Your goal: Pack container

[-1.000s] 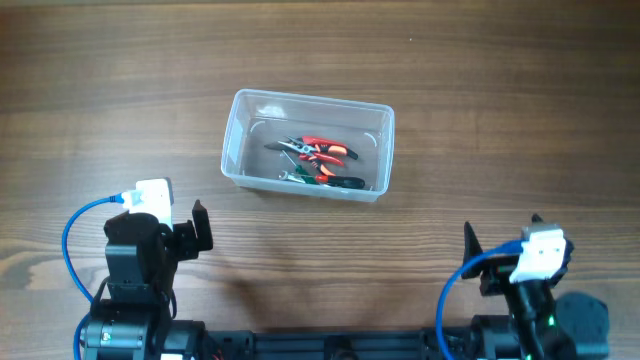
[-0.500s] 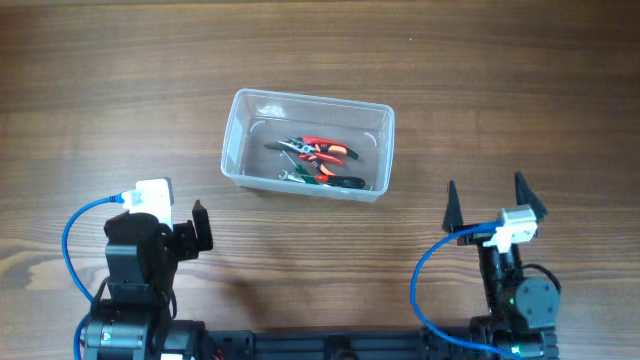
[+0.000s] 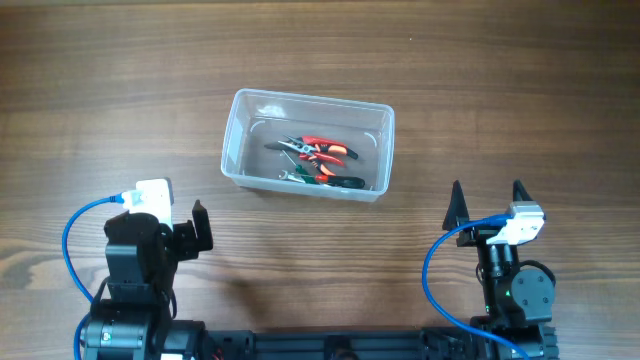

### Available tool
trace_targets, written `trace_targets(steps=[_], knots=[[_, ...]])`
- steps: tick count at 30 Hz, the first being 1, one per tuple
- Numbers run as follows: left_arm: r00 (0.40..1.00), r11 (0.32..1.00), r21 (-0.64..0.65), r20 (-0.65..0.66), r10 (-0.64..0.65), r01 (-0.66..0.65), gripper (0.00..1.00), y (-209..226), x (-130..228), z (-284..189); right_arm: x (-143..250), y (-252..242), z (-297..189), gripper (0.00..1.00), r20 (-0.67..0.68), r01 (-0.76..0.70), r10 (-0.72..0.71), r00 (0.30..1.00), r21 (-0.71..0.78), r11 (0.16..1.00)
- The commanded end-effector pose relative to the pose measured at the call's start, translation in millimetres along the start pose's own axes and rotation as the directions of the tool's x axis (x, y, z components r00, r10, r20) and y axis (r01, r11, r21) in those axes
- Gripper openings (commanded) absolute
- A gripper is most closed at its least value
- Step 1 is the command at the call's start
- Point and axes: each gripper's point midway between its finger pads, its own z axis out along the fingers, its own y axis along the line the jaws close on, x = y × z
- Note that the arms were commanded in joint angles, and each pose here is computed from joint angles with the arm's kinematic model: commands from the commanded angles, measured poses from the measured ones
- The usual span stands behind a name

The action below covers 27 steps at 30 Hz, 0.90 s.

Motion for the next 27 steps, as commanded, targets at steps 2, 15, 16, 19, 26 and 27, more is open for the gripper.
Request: trace_targets(steps=[2,15,16,19,26,27], knots=[[1.000,1.000,-0.004,0.007,0.018,-0.018,1.00,0,0,-1,-3,-4,-1,1.00,0.016,-0.020,0.020,1.000,0.019,1.000],[1.000,1.000,-0.004,0.005,0.018,-0.018,1.00,0,1,-1,-4,-4,-1,1.00,0.016,-0.021,0.020,1.000,0.019,1.000],[1.000,1.000,-0.004,0.009,0.017,-0.017,1.00,0,0,-2,-3,-4,-1,1.00,0.016,-0.020,0.020,1.000,0.019,1.000],[0.995,1.000,0.002,0.100,0.000,0.000,1.00,3,-10,-18,-3,-4,-1,1.00,0.016,-0.021,0.021,1.000,0.019,1.000],[0.907,0.984,0.176,0.415,-0.074,-0.001,1.00,-10,-19,-91,-3,-4,-1,1.00,0.016,-0.021,0.021,1.000,0.019,1.000],[0.906,0.984,0.176,0.416,-0.076,0.002,1.00,-10,-19,-90,-3,-4,-1,1.00,0.016,-0.020,0.020,1.000,0.019,1.000]])
